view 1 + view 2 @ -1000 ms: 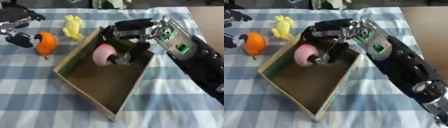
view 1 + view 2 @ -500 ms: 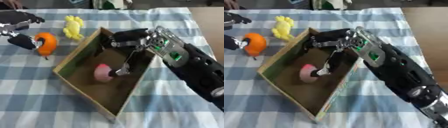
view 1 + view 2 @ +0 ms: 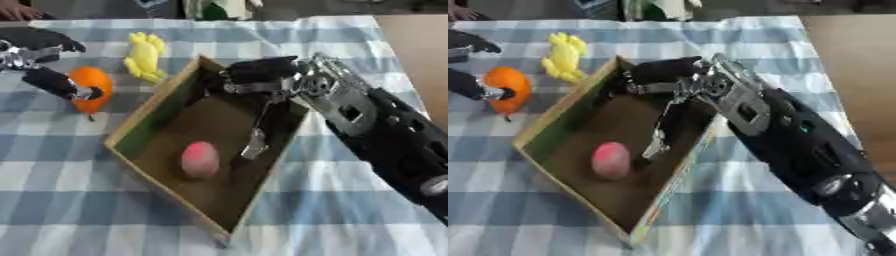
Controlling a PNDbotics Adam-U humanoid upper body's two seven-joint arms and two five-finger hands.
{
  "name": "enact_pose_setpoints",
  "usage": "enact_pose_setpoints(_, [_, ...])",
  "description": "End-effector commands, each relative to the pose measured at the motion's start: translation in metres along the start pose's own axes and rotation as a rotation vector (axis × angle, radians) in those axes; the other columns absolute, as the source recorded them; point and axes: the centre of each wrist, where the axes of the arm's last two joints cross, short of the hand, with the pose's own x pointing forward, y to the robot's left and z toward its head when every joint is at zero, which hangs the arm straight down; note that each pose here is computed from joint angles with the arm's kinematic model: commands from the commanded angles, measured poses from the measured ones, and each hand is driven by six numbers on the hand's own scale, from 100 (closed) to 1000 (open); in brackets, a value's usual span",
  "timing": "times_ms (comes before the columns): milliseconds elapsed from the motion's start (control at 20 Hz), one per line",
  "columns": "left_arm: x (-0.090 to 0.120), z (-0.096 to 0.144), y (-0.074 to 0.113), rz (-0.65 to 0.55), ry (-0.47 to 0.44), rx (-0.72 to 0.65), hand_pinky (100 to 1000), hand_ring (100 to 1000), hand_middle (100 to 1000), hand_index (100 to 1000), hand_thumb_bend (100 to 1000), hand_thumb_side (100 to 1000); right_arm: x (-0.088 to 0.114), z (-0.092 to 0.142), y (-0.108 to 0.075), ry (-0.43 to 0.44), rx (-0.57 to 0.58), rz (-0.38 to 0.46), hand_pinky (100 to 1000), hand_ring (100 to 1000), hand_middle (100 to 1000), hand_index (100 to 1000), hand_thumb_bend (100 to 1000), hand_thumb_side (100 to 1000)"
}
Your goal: Pick up objects on the table and place them in the box.
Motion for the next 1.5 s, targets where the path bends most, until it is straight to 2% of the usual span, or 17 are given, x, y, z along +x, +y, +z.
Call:
enact_pose_setpoints(50, [-0.009,0.000,0.007,0.009,0.023,-0.005,804,954,913,1000,497,777,0.005,0.008,-0.023,-0.173,0.189,0.211,872,906,869,950,695,619])
enact_pose_setpoints(300, [-0.013,-0.009,-0.003,0.026,0.043,-0.044,775,933,885,1000,457,756,0.014,0.020,-0.047,-0.187,0.109,0.223,869,903,867,946,692,653])
enact_pose_setpoints(350, [-0.013,-0.010,-0.004,0.029,0.043,-0.050,766,926,881,1000,449,751,0.016,0.023,-0.051,-0.188,0.094,0.224,868,902,868,945,673,699])
enact_pose_setpoints(400, [-0.013,-0.011,-0.005,0.032,0.043,-0.051,749,911,856,980,399,707,0.018,0.026,-0.056,-0.188,0.078,0.224,867,901,864,944,689,669])
enact_pose_setpoints(650, [-0.013,-0.014,-0.008,0.042,0.047,-0.040,743,905,849,972,381,694,0.027,0.033,-0.067,-0.191,0.039,0.212,867,900,864,943,690,674])
enact_pose_setpoints(700, [-0.013,-0.014,-0.008,0.043,0.047,-0.038,631,812,750,889,267,515,0.028,0.033,-0.068,-0.191,0.036,0.211,864,895,856,938,680,682])
enact_pose_setpoints(750, [-0.012,-0.014,-0.008,0.050,0.047,-0.031,621,805,744,883,255,488,0.029,0.036,-0.070,-0.189,0.023,0.208,864,894,855,937,681,683])
enact_pose_setpoints(800, [-0.012,-0.014,-0.008,0.056,0.048,-0.025,587,781,723,866,198,394,0.030,0.039,-0.073,-0.188,0.008,0.205,863,893,854,935,682,689])
enact_pose_setpoints(850, [-0.011,-0.014,-0.008,0.063,0.052,-0.015,570,770,711,858,165,342,0.031,0.042,-0.076,-0.187,-0.004,0.202,862,893,853,934,680,691])
enact_pose_setpoints(900, [-0.011,-0.014,-0.008,0.069,0.056,-0.005,540,750,689,843,107,240,0.033,0.044,-0.077,-0.187,-0.012,0.198,862,892,852,933,678,694])
enact_pose_setpoints(950, [-0.010,-0.013,-0.006,0.076,0.061,0.012,531,743,681,839,100,217,0.034,0.046,-0.079,-0.185,-0.020,0.195,862,892,852,932,678,696])
enact_pose_setpoints(1150, [-0.005,-0.007,0.001,0.107,0.066,0.096,453,681,637,806,100,244,0.036,0.053,-0.082,-0.174,-0.039,0.182,861,889,847,930,672,697])
enact_pose_setpoints(1350, [0.000,-0.001,0.007,0.124,0.056,0.155,421,659,623,789,100,248,0.036,0.060,-0.083,-0.158,-0.058,0.169,859,887,842,927,656,705])
enact_pose_setpoints(1500, [0.003,0.007,0.014,0.125,0.037,0.202,396,636,601,772,100,261,0.037,0.068,-0.087,-0.147,-0.083,0.161,858,883,836,927,598,722])
